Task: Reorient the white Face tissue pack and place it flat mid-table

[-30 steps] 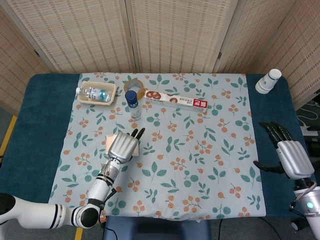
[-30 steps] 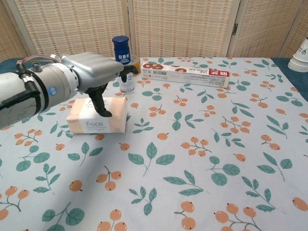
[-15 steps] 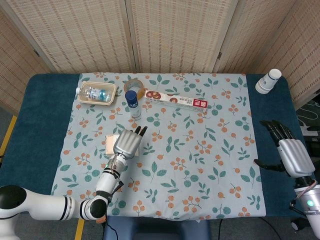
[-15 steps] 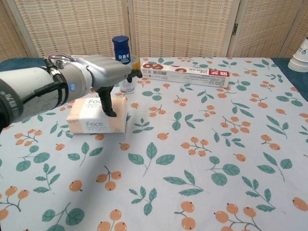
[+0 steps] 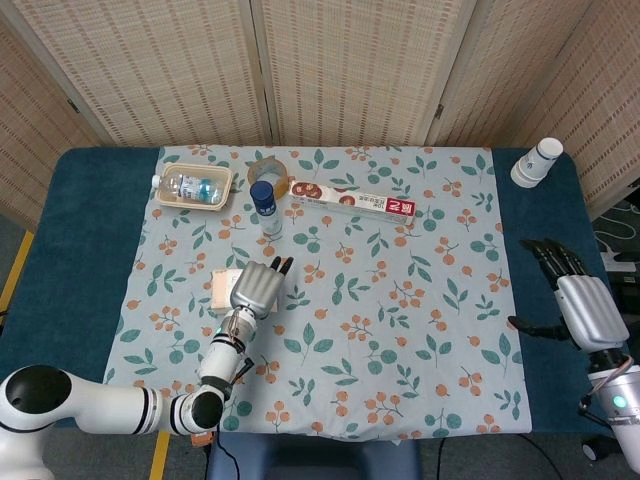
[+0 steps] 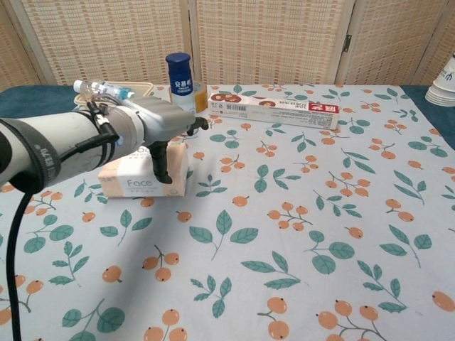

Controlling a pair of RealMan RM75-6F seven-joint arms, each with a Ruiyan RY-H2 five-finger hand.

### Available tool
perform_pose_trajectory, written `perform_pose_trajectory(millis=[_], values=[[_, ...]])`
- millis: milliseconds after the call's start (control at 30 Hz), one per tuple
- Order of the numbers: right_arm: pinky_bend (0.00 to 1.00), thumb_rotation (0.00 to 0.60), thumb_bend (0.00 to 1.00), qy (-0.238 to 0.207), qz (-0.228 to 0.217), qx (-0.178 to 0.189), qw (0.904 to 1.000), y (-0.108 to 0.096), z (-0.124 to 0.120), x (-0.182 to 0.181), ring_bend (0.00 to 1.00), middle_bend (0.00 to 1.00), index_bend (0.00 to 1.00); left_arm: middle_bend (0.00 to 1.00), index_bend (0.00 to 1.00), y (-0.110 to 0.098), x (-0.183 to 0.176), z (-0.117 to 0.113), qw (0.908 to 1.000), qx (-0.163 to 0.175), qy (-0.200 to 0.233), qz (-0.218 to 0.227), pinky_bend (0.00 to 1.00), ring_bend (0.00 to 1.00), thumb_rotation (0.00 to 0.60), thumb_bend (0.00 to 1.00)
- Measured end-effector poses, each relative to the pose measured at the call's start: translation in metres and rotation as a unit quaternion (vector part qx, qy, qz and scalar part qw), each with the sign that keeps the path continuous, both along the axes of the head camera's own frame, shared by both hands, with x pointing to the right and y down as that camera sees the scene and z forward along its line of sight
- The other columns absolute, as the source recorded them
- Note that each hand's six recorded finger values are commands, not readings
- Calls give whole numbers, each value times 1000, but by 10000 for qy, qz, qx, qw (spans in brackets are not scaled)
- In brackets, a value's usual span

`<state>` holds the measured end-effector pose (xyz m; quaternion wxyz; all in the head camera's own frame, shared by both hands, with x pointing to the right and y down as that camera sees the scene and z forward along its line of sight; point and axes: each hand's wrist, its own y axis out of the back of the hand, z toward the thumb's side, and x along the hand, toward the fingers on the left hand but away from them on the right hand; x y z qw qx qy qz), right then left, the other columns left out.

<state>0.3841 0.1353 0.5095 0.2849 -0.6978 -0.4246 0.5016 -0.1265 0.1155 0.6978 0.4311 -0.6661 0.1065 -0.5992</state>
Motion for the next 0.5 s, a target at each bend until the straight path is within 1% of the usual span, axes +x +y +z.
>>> perform_pose_trajectory(millis=[133,333,500], values=[[109,600,110,5,23,-9,10000,-1,1,1,2,83,109,147,87,-3,-1,5,10000,29,-84,-36,705,462,600,179],[108,600,110,16,61,-30,10000,-3,2,3,2,83,110,167,118,-3,-9,17,9993,2,-365,-66,713,472,600,181],[109,600,110,17,46,-48,10000,-2,3,2,2,83,109,214,185,-2,-12,20,9990,-15,-441,-88,727,494,600,180]])
